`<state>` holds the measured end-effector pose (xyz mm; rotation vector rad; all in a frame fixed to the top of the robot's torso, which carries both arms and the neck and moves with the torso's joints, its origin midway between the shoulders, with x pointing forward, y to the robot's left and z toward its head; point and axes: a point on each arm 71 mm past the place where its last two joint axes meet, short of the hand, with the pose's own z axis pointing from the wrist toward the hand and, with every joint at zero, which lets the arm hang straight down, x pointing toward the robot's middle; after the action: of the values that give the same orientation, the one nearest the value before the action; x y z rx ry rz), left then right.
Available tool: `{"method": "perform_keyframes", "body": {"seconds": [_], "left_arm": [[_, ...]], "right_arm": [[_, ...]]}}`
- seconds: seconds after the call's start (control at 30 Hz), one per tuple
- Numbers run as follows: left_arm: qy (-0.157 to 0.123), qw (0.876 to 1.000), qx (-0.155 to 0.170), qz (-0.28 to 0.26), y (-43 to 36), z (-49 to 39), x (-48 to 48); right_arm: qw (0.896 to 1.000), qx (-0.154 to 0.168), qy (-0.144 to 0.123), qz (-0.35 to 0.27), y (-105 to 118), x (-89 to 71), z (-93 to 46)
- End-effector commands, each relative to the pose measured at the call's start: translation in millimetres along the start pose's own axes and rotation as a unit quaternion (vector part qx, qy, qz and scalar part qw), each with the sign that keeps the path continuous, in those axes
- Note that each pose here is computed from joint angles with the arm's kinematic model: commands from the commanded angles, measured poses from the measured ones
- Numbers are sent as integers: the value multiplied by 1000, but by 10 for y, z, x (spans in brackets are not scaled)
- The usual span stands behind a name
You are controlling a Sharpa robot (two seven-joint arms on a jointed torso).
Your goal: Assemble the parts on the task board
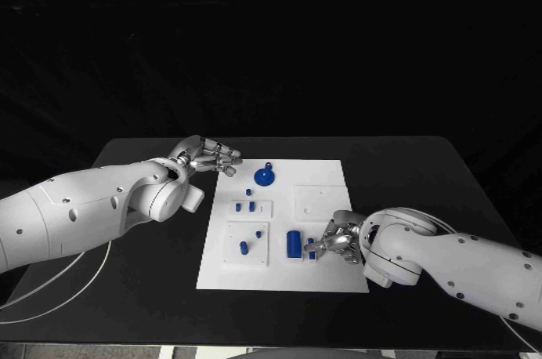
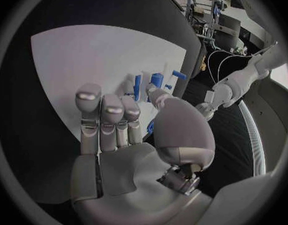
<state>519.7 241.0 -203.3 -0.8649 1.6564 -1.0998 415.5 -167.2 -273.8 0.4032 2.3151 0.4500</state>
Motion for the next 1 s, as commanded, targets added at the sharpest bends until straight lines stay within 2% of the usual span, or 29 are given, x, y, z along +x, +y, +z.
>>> {"method": "perform_keyframes", "body": {"seconds": [0.03,0.47,0.7,0.77,0.87,1.0], "left_arm": [[6,1000,2,-4,-11,2,18],[5,1000,2,-3,-7,-1,9],[-2,1000,5,-2,-6,6,-14],[-6,1000,1,-7,3,8,-28],[-12,1000,-6,-21,21,16,-56],[-16,999,-12,-42,39,32,-93]], "right_arm": [[1000,-9,15,0,15,64,1],[1000,-4,5,6,-80,11,11],[998,-14,-16,54,-267,-126,66],[996,-33,-18,81,-321,-192,83],[990,-78,-21,118,-352,-328,97],[975,-140,-45,164,-369,-619,127]]}}
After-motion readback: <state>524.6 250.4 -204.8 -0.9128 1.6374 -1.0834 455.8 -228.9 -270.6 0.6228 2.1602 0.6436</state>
